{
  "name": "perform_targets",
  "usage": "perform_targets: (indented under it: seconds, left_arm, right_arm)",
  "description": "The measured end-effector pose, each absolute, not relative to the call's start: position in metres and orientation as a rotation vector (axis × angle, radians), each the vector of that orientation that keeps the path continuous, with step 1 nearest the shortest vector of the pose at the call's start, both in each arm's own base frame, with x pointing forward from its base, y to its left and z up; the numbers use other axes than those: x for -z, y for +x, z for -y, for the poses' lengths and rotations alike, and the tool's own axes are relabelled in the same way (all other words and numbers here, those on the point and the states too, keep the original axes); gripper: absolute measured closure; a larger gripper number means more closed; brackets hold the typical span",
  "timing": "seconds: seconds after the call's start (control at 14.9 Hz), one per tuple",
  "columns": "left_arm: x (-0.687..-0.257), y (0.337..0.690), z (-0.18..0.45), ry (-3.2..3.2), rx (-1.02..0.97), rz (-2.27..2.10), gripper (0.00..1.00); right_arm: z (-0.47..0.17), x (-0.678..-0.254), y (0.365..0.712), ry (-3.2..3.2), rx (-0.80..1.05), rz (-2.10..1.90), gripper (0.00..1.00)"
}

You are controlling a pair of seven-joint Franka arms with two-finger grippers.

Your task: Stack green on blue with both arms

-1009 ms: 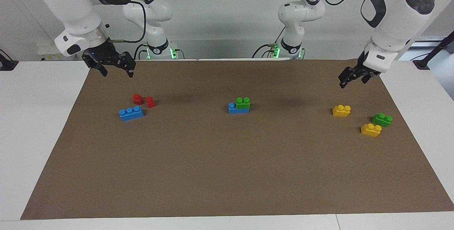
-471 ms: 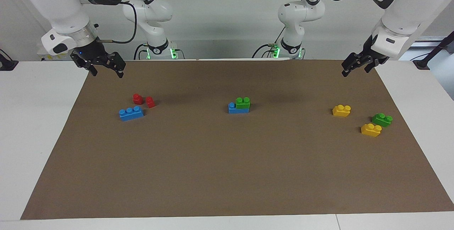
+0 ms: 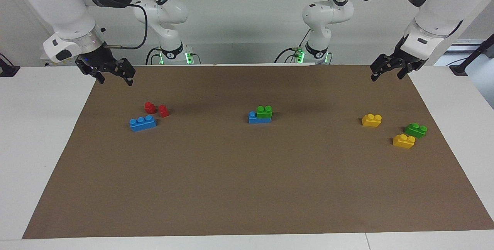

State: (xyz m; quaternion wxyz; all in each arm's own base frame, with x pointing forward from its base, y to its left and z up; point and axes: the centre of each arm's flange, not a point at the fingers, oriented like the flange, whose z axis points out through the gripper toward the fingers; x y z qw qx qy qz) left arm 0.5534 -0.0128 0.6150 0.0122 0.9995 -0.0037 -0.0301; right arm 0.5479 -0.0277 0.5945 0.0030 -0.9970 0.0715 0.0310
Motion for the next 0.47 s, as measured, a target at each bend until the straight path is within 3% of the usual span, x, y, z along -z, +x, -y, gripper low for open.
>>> perform_targets:
  seconds: [0.47]
  left_arm:
    - [-0.615,0.5534,0.0127,3.113,0.093,0.055,0.0]
  right_arm:
    - [0.0308,-0.5939,0.547,-3.161,-0.11,-0.126,0.0]
